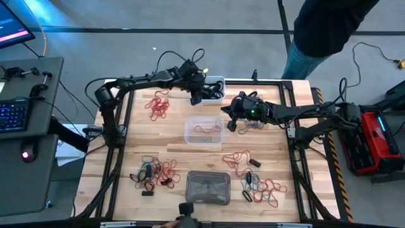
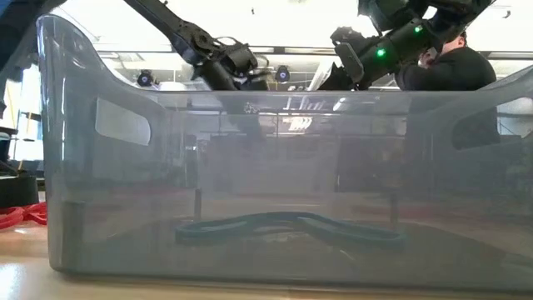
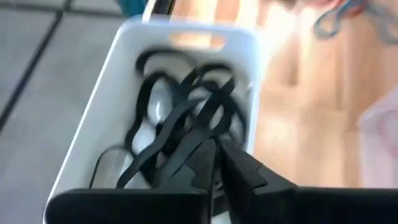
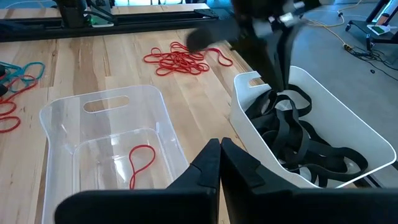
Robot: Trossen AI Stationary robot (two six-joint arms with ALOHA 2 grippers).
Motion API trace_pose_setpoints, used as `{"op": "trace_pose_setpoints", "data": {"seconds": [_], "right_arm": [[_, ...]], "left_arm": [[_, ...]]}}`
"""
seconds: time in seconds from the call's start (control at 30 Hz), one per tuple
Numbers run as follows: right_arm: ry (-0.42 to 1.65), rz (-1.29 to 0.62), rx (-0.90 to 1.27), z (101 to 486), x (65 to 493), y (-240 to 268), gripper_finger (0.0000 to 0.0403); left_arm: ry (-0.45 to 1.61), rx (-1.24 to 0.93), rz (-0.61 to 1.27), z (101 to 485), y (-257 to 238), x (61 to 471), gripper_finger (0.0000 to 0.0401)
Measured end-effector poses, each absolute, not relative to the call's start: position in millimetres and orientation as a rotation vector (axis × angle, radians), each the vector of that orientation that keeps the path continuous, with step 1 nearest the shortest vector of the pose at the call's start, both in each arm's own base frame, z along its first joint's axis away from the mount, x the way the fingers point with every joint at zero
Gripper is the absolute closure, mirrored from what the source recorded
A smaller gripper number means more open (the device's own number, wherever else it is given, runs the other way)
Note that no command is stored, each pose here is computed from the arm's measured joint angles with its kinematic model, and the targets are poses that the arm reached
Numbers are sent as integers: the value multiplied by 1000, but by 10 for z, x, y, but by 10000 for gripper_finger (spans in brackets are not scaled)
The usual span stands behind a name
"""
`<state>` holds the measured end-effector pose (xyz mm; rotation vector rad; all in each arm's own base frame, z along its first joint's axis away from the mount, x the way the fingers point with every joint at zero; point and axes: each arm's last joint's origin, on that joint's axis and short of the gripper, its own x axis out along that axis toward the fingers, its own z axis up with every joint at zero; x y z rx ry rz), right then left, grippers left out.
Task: Sort rubber bands into baskets
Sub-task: Put the black rubber band into the white bin
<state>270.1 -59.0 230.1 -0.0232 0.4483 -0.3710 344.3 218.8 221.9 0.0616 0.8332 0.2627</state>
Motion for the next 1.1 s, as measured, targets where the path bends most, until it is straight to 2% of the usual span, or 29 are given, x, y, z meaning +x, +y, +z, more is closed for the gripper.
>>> {"op": "trace_pose_setpoints", "data": {"seconds": [0.23,0.5,0.7,1.1], "right_arm": [[446,-371,-23,2303,2702,-591,403],[454,-368,-23,2296,2699,-589,403],[471,-366,-22,2281,2693,-588,403],[491,-365,-22,2264,2685,-586,403]], "left_arm": [[615,140,261,2542,1771,3255,395],[550,157,193,2736,1278,2935,400],[647,130,112,2745,952,2694,400],[1006,6,-51,2630,411,2375,400]]}}
